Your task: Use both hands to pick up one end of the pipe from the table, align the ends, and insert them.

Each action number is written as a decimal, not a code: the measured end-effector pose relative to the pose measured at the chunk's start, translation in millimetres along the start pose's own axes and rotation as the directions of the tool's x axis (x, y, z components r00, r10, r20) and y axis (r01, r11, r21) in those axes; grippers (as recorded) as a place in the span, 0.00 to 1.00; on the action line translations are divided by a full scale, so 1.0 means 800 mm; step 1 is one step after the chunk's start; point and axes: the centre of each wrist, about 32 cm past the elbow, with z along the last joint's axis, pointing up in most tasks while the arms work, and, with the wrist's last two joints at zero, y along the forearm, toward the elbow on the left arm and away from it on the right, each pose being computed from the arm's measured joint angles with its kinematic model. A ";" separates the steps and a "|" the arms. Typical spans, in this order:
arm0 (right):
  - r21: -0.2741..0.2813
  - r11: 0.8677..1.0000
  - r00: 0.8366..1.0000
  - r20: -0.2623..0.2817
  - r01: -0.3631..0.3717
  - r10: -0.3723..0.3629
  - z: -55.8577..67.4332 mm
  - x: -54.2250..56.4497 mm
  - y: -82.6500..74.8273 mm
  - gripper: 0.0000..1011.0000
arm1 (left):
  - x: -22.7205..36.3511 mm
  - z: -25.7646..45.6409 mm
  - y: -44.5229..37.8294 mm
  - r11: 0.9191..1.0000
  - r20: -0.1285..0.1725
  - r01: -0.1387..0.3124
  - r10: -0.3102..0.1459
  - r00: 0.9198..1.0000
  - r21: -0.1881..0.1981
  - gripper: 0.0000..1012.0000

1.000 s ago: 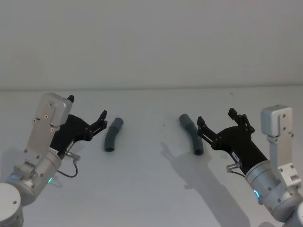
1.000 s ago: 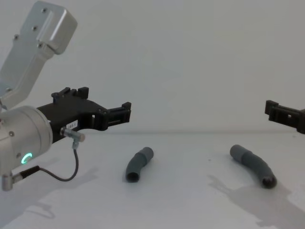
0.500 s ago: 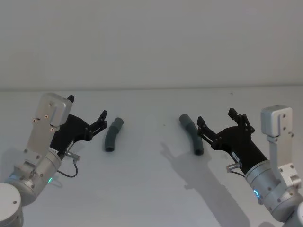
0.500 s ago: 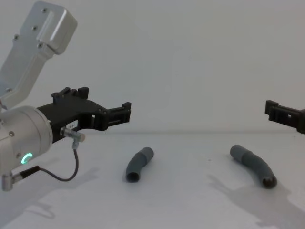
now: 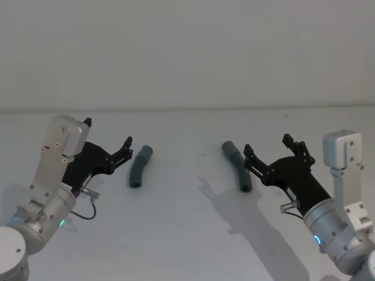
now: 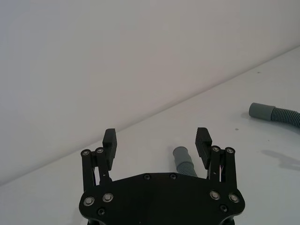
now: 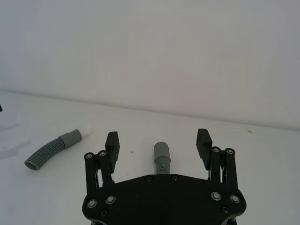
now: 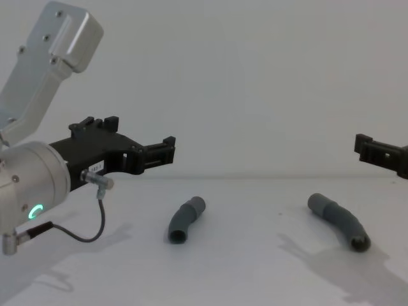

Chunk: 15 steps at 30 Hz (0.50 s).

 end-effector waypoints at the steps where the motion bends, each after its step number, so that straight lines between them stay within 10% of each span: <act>1: 0.000 1.000 1.000 0.000 0.000 0.000 0.000 0.000 0.000 0.99 | 0.0000 0.0000 0.000 1.000 0.000 0.000 0.000 1.000 0.000 0.99; 15: 0.000 1.000 1.000 0.000 0.000 0.000 0.000 0.000 0.000 0.99 | 0.0000 0.0000 0.000 1.000 0.000 0.000 0.000 1.000 0.000 0.99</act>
